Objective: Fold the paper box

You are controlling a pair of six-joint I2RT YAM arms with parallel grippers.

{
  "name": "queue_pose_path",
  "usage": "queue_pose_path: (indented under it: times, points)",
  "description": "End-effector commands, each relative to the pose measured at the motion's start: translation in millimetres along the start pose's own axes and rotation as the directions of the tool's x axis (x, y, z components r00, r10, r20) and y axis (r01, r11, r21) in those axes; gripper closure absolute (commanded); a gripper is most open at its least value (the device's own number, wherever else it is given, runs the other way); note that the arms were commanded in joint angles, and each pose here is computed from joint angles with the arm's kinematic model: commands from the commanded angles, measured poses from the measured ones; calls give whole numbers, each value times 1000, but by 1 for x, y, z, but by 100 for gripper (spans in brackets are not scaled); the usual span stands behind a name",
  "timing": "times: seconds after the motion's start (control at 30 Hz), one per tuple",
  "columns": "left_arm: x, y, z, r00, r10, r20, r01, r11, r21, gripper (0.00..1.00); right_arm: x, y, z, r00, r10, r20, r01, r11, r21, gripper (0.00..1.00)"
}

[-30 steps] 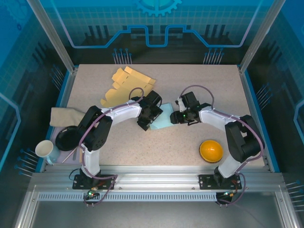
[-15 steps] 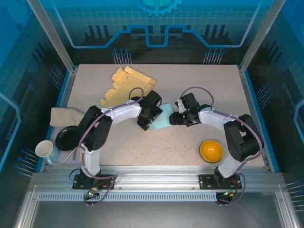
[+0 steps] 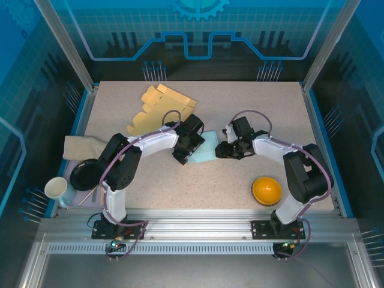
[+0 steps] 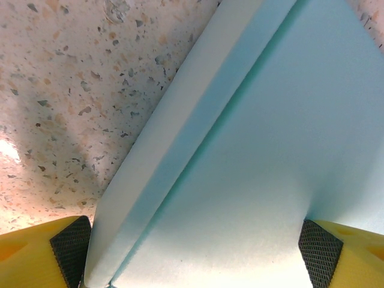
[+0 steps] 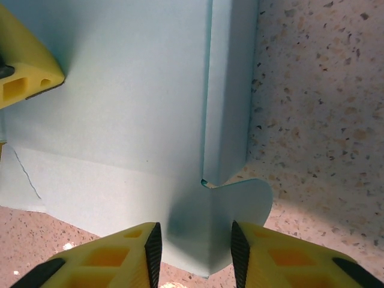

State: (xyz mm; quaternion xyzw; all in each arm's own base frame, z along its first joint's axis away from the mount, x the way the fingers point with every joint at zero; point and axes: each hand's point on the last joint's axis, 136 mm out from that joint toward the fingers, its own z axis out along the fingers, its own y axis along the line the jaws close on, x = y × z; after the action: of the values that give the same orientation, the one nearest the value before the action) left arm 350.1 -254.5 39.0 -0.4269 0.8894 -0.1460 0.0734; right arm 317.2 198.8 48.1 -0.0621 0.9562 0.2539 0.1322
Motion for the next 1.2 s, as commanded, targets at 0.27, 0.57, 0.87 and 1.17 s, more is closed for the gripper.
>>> queue_pose_path:
  times: [0.27,0.57,0.87,1.17]
  points:
    - [-9,56,19,1000,4,28,2,978,-210,8,13,-7,9,998,20,-57,-20,1000,-6,54]
    - [-8,55,18,1000,5,25,1,978,-209,8,3,14,9,999,15,-48,-20,994,-109,57]
    - [-8,53,17,1000,9,25,-3,978,-209,8,1,18,4,998,-4,-56,-2,993,-117,61]
    - [-8,53,17,1000,9,26,-3,978,-210,8,1,21,4,997,-3,-82,-7,992,-125,62]
